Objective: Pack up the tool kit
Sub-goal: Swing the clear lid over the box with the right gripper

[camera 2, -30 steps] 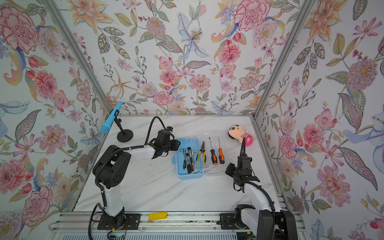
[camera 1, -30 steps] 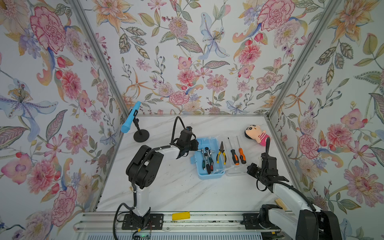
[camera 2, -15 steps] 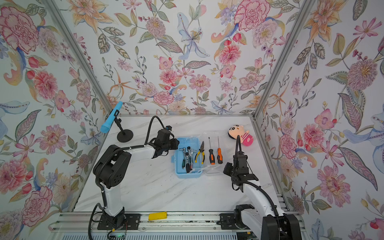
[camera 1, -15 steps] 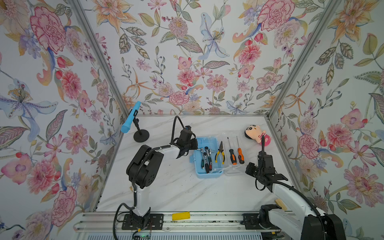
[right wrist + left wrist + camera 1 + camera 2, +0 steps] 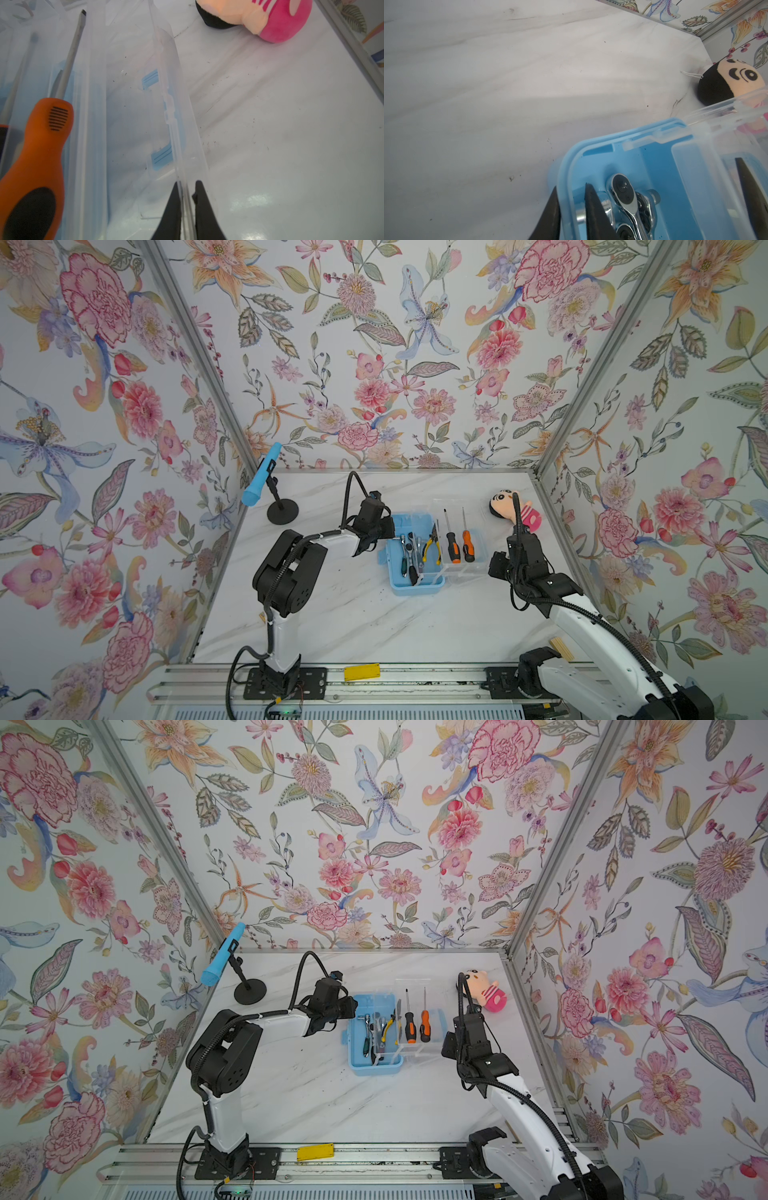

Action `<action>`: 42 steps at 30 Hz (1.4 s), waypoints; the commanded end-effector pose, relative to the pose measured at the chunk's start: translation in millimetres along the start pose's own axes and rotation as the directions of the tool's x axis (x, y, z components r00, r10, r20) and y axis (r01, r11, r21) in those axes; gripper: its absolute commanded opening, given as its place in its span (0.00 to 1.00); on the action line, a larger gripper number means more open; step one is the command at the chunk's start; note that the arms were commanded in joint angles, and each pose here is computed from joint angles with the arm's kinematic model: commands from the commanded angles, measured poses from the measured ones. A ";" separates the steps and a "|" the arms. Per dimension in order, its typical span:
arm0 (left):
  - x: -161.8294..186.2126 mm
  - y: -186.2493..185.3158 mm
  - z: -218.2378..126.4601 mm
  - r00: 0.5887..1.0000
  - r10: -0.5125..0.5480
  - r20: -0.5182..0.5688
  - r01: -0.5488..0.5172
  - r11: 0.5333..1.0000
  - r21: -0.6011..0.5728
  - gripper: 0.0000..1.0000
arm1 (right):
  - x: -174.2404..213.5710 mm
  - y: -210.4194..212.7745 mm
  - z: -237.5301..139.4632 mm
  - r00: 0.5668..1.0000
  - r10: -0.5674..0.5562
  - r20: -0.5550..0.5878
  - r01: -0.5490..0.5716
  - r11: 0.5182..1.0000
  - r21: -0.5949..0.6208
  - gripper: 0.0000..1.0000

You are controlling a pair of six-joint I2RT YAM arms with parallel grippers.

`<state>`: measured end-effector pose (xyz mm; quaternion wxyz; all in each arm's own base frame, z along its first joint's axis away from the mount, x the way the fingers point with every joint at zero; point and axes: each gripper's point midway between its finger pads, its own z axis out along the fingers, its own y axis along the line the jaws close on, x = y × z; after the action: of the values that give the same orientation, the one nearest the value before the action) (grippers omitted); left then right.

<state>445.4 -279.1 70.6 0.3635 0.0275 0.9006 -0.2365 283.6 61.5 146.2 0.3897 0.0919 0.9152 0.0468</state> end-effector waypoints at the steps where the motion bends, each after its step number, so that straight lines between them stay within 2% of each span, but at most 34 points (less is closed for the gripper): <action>1: 13.1 -33.5 1.7 0.996 0.075 -0.045 -0.069 0.990 0.124 0.22 | -39.2 44.8 -21.3 0.991 -0.029 0.127 0.043 0.993 -0.114 0.00; 7: 14.4 -37.1 1.5 0.996 0.076 -0.040 -0.070 0.989 0.133 0.22 | -31.8 79.9 -33.4 0.984 -0.128 0.126 0.143 0.983 -0.119 0.00; 16: 16.9 -39.2 1.8 0.997 0.068 -0.037 -0.062 0.988 0.142 0.22 | -17.4 144.1 -52.1 0.935 -0.318 0.155 0.333 0.939 -0.084 0.00; 20: 18.4 -40.9 0.0 0.997 0.066 -0.038 -0.060 0.988 0.144 0.25 | -7.4 165.8 -53.7 0.912 -0.388 0.132 0.399 0.914 -0.075 0.00; 21: 19.2 -41.8 -0.8 0.997 0.066 -0.040 -0.060 0.988 0.144 0.26 | -4.4 170.4 -53.0 0.907 -0.404 0.118 0.414 0.908 -0.073 0.02; 24: 20.9 -41.3 -2.9 0.997 0.066 -0.040 -0.060 0.989 0.137 0.29 | 4.5 181.5 -52.1 0.894 -0.440 0.079 0.446 0.891 -0.083 0.19; 26: 20.3 -41.5 -4.3 0.997 0.062 -0.038 -0.056 0.989 0.137 0.29 | 9.1 190.3 -54.1 0.889 -0.453 0.069 0.458 0.883 -0.105 0.25; 31: 18.7 -41.6 -5.2 0.998 0.058 -0.032 -0.053 0.989 0.136 0.29 | 18.4 206.7 -58.5 0.876 -0.480 0.048 0.482 0.864 -0.150 0.32; 42: 14.0 -36.3 -14.3 1.000 0.025 -0.006 -0.024 0.994 0.105 0.27 | 21.6 226.8 -61.6 0.870 -0.491 0.037 0.487 0.847 -0.212 0.40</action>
<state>428.2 -299.1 71.4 0.3580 0.0490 0.8950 -0.2613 258.0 289.8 218.4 0.4099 -0.1767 0.8929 0.0593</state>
